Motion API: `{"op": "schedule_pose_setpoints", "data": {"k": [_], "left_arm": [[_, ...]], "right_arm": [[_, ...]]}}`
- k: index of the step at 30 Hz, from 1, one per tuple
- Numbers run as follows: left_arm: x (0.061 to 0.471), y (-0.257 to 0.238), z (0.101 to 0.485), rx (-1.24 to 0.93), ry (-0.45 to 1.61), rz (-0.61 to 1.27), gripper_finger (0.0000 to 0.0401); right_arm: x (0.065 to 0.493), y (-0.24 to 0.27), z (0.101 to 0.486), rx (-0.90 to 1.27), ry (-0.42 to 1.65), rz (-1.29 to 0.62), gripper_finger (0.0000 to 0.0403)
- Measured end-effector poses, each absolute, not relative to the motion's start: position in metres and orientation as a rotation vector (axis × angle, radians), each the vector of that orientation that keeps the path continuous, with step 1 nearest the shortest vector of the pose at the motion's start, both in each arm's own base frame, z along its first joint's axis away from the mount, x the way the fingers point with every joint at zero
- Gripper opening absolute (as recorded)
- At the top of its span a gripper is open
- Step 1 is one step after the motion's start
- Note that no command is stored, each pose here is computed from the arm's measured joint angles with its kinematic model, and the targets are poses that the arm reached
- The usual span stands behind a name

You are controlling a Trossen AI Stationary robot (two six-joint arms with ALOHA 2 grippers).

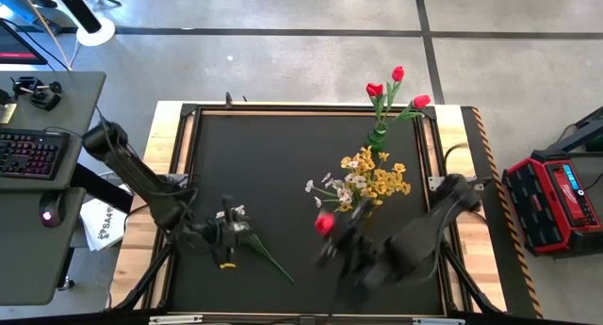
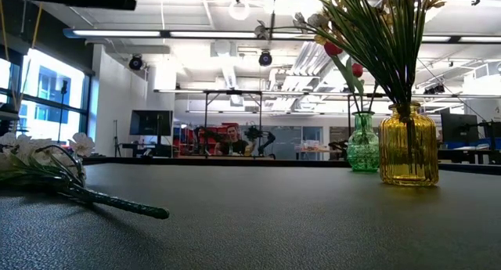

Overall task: Sort flowers into vase by color
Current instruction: Put the red flower into the green vase

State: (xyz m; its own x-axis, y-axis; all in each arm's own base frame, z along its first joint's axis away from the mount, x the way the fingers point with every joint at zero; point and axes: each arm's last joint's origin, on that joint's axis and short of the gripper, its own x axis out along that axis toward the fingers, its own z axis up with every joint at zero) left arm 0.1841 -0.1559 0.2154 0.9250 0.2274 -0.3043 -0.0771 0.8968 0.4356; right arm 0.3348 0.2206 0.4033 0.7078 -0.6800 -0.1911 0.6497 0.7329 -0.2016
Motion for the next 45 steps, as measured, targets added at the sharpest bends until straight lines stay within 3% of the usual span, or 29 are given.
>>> {"op": "schedule_pose_setpoints", "data": {"k": [10,18,25,31,36,45], "left_arm": [[0.183,-0.153,0.210,0.427,0.383,0.167,0.0115],[0.186,-0.156,0.200,0.437,0.414,0.173,0.0115],[0.188,-0.159,0.183,0.432,0.471,0.192,0.0115],[0.191,-0.162,0.167,0.446,0.513,0.202,0.0115],[0.193,-0.164,0.157,0.464,0.540,0.203,0.0115],[0.194,-0.165,0.150,0.474,0.557,0.208,0.0115]], "right_arm": [[0.320,0.086,0.484,-0.104,0.282,-0.899,0.0001],[0.287,-0.003,0.506,-0.072,0.347,-1.074,0.0000],[0.253,-0.021,0.489,0.017,0.464,-1.227,0.0000],[0.242,-0.024,0.467,0.048,0.512,-1.240,0.0000],[0.217,-0.036,0.446,0.166,0.450,-1.324,0.0000],[0.196,-0.050,0.410,0.257,0.295,-1.300,0.0000]]}}
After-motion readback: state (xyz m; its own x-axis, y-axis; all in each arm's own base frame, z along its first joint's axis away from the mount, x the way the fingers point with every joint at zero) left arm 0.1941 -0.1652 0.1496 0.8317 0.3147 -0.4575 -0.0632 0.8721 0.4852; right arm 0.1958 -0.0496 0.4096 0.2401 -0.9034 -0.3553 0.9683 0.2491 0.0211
